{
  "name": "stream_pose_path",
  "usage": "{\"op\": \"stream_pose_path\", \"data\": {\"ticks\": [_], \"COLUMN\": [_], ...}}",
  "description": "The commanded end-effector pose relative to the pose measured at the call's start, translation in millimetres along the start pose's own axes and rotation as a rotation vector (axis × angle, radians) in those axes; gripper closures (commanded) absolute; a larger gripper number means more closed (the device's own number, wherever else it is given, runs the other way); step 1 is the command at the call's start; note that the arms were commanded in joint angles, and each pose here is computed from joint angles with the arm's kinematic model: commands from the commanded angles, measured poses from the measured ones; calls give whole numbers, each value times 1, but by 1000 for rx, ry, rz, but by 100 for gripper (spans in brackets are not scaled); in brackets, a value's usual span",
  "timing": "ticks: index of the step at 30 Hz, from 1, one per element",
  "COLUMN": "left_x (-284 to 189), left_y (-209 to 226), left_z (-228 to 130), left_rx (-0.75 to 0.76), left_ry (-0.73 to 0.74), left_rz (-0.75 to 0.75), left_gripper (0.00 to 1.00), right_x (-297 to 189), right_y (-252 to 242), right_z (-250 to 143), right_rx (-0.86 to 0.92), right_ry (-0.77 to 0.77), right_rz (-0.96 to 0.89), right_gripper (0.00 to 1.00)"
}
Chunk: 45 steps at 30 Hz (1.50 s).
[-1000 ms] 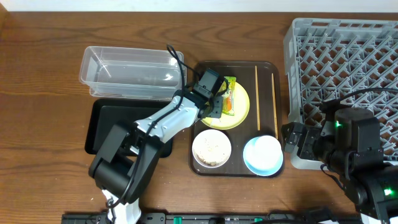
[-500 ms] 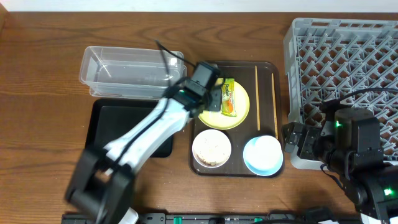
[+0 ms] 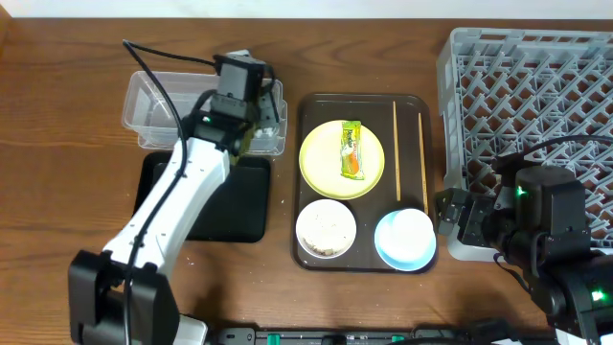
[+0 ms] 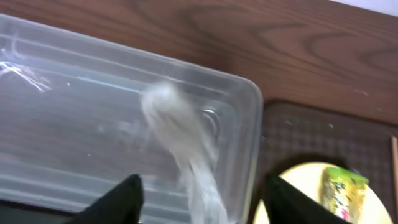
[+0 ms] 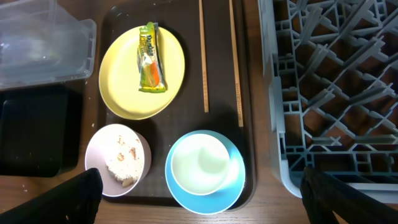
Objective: Sort waste into correct bins and load items into the dishwasher rack
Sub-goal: 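Lift the tissue and release it into the clear plastic bin, then grasp the Apollo snack wrapper on the yellow plate with the left gripper, then carry the wrapper over the clear bin and open the left gripper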
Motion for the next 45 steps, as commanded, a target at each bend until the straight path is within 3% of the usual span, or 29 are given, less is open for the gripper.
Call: {"op": "stream_pose_path", "data": {"ticks": [1, 7, 10, 14, 22, 25, 30, 41, 45], "left_x": [-6, -12, -4, 25, 85, 93, 87, 15, 1], "left_y": [-8, -58, -90, -120, -136, -134, -133, -82, -42], "left_z": [3, -11, -37, -75, -136, -144, -134, -32, -6], "left_rx": [-3, 76, 212, 308, 316, 315, 304, 127, 50], "left_ry": [-9, 22, 69, 162, 327, 355, 331, 70, 3], "left_rz": [-97, -316, -358, -355, -304, -287, -296, -313, -212], "left_gripper": [33, 33, 33, 34, 36, 46, 92, 94, 94], "right_x": [-5, -5, -5, -5, -5, -5, -5, -5, -5], "right_y": [-1, -2, -2, -2, -2, -2, -2, -2, -2], "right_z": [3, 2, 1, 1, 2, 2, 2, 2, 1], "right_rx": [12, 13, 13, 13, 13, 13, 13, 13, 13], "right_ry": [-24, -15, -12, -12, -12, -12, -12, -12, -12], "right_rz": [-6, -12, -13, -13, -13, -13, -13, -13, -13], "right_gripper": [1, 1, 1, 1, 1, 1, 1, 1, 1]}}
Point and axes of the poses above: each gripper's point midway between its finger pads, its own x axis out along the fingers, its own y axis along the line the jaws close on, z = x × y, the point moved 10 cm from there along -x, back along the fingers, and after that the axes turned 4 degrees about x, right-handed, at the moved point
